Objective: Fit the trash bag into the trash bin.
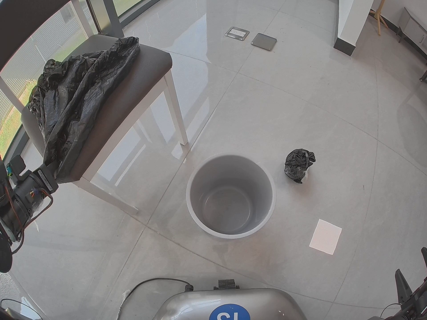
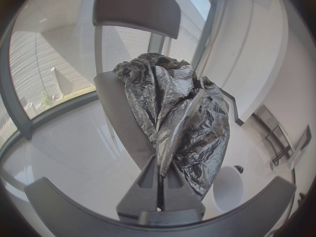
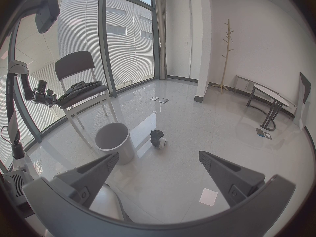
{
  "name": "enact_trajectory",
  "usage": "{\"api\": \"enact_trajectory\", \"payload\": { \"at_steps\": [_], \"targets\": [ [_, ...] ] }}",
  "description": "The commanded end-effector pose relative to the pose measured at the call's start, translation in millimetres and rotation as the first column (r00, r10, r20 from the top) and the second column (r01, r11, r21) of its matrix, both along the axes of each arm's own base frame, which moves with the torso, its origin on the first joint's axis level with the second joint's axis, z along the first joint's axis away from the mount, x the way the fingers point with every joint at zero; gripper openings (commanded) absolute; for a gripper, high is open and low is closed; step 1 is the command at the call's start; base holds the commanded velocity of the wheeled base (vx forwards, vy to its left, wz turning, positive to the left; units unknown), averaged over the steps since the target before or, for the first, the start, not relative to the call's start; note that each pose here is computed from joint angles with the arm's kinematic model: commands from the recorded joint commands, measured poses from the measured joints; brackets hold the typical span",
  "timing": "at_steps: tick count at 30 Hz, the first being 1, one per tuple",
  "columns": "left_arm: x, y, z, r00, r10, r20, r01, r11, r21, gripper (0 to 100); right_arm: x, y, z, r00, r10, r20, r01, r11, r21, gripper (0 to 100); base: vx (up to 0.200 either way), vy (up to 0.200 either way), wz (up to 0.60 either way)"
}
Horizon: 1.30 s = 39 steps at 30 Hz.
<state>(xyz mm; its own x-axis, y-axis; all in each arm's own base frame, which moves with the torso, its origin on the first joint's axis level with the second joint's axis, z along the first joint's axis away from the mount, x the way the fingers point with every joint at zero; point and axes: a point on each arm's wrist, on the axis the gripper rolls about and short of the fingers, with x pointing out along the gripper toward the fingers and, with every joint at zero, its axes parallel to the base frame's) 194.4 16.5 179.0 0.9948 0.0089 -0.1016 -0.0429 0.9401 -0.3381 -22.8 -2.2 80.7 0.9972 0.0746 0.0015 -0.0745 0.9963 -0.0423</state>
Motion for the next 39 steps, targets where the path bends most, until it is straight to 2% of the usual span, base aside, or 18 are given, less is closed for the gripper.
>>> {"api": "enact_trajectory", "payload": {
  "at_steps": [1,6,11,15,20,23,24,27,32,33,34,35,36,37,38,39],
  "targets": [
    [-19.8,-6.3,-0.1,0.999,-0.033,0.018,0.031,0.995,0.096,0,0.0,0.0,-4.8,1.000,0.000,0.000,0.000,1.000,0.002,100,0.000,0.000,0.00],
    [-55.5,-13.3,4.3,0.994,-0.060,0.092,0.049,0.992,0.115,0,0.0,0.0,-4.8,1.000,0.002,0.000,-0.002,1.000,0.007,100,0.000,0.000,0.00],
    [-77.8,-16.9,0.7,0.991,-0.089,0.098,0.078,0.990,0.117,0,-0.1,0.5,-4.8,1.000,0.022,0.001,-0.022,1.000,-0.008,100,0.000,0.000,0.00],
    [-80.8,-20.4,11.1,0.979,-0.148,0.138,0.132,0.984,0.122,0,-0.1,0.8,-4.7,0.999,0.039,0.004,-0.039,0.999,-0.028,100,0.000,0.000,0.00],
    [-75.3,-20.0,26.1,0.983,-0.132,0.126,0.121,0.988,0.097,0,-0.1,0.8,-4.7,0.999,0.039,0.004,-0.039,0.999,-0.034,100,0.000,0.000,0.00],
    [-79.1,-24.0,35.0,0.976,-0.178,0.123,0.166,0.981,0.105,0,-0.1,0.8,-4.7,0.999,0.039,0.004,-0.039,0.999,-0.027,100,0.000,0.000,0.00],
    [-78.5,-33.6,47.8,0.960,-0.260,0.106,0.250,0.963,0.103,0,-0.1,0.8,-4.7,0.999,0.037,0.003,-0.037,0.999,-0.020,100,0.000,0.000,0.00],
    [-80.1,-46.6,68.6,0.929,-0.366,0.063,0.360,0.929,0.086,0,-0.2,0.5,-4.7,1.000,0.025,-0.001,-0.025,1.000,-0.008,100,0.000,0.000,0.00],
    [-84.6,-55.4,84.8,0.895,-0.444,-0.051,0.447,0.891,0.082,0,-0.6,0.7,-4.1,0.999,0.034,-0.002,-0.034,0.999,-0.010,100,0.000,0.000,0.00],
    [-84.8,-56.3,87.0,0.893,-0.445,-0.061,0.449,0.890,0.082,0,-1.1,0.8,-2.4,0.999,0.040,0.004,-0.040,0.999,-0.010,100,0.000,0.000,0.00],
    [-85.7,-57.1,89.0,0.889,-0.452,-0.067,0.457,0.886,0.084,0,-2.8,0.8,4.0,0.998,0.053,0.029,-0.053,0.999,-0.003,100,0.000,0.000,0.00],
    [-87.5,-58.7,92.2,0.880,-0.469,-0.075,0.475,0.875,0.097,0,-11.5,0.4,27.9,0.990,0.087,0.115,-0.091,0.996,0.024,100,0.000,0.000,0.00],
    [-88.8,-61.2,95.6,0.866,-0.493,-0.083,0.499,0.858,0.118,0,-11.8,1.3,55.8,0.985,0.130,0.112,-0.139,0.987,0.079,100,0.000,0.000,0.00],
    [-89.2,-63.2,98.3,0.856,-0.510,-0.089,0.517,0.846,0.132,0,-5.0,2.5,64.5,0.986,0.157,0.060,-0.163,0.980,0.115,100,0.000,0.000,0.00],
    [-88.7,-67.6,104.3,0.835,-0.541,-0.100,0.550,0.821,0.152,0,3.3,4.2,67.8,0.981,0.195,0.007,-0.194,0.969,0.153,100,0.000,0.000,0.00],
    [-88.0,-71.8,108.8,0.817,-0.567,-0.106,0.577,0.801,0.160,0,4.9,4.7,67.7,0.978,0.209,-0.011,-0.205,0.967,0.151,100,0.000,0.000,0.00]
  ]
}}
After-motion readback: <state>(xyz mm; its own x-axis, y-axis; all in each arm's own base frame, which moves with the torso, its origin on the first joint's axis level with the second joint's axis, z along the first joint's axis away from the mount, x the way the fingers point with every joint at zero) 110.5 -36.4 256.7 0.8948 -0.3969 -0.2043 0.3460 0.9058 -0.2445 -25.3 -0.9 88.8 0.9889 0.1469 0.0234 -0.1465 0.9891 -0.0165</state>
